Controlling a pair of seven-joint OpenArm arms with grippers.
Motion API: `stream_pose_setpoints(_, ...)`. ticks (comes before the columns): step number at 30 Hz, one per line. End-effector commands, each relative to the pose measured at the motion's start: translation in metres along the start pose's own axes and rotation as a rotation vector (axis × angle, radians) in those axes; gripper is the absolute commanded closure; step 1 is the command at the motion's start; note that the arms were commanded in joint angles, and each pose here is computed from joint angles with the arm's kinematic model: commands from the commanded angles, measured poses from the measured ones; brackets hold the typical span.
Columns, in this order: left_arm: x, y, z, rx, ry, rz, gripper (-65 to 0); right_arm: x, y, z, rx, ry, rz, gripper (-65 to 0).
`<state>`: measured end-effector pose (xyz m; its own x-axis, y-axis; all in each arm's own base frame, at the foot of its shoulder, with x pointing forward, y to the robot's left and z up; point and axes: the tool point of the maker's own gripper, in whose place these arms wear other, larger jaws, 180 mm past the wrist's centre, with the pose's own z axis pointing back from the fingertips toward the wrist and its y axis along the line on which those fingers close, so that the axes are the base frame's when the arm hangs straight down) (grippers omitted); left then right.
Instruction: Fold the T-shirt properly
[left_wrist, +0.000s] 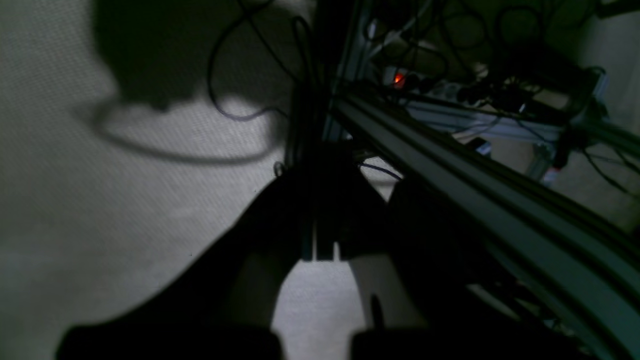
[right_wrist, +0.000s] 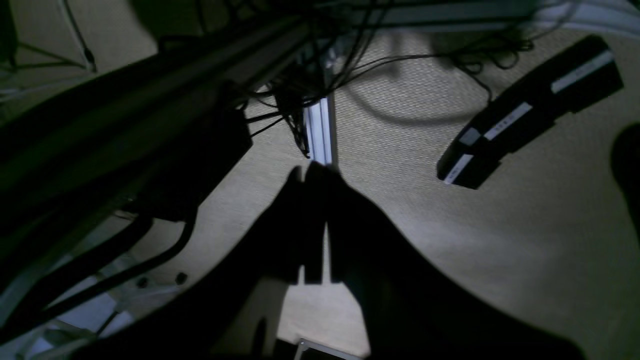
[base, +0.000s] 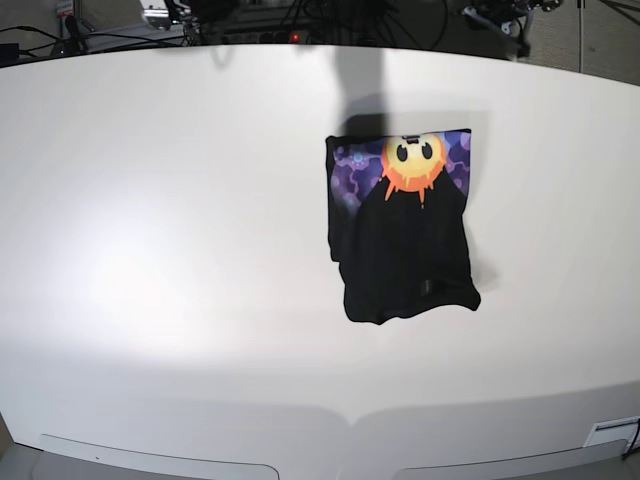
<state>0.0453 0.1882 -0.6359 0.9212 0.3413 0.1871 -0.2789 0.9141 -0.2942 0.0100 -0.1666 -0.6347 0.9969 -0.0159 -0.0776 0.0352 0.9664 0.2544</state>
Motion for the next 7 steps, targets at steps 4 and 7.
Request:
stream_pose_setpoints(4, -0.018, -0.009, -0.002, -0.018, 0.026, -0.016, 0.0, 0.002, 0.002, -0.001, -0.002, 0.000, 0.032, 0.0)
stream_pose_setpoints(7, -0.021, -0.013, -0.004, -0.024, 0.034, -0.016, 0.0, 0.003, 0.001, 0.000, -0.003, -0.004, 0.034, 0.0)
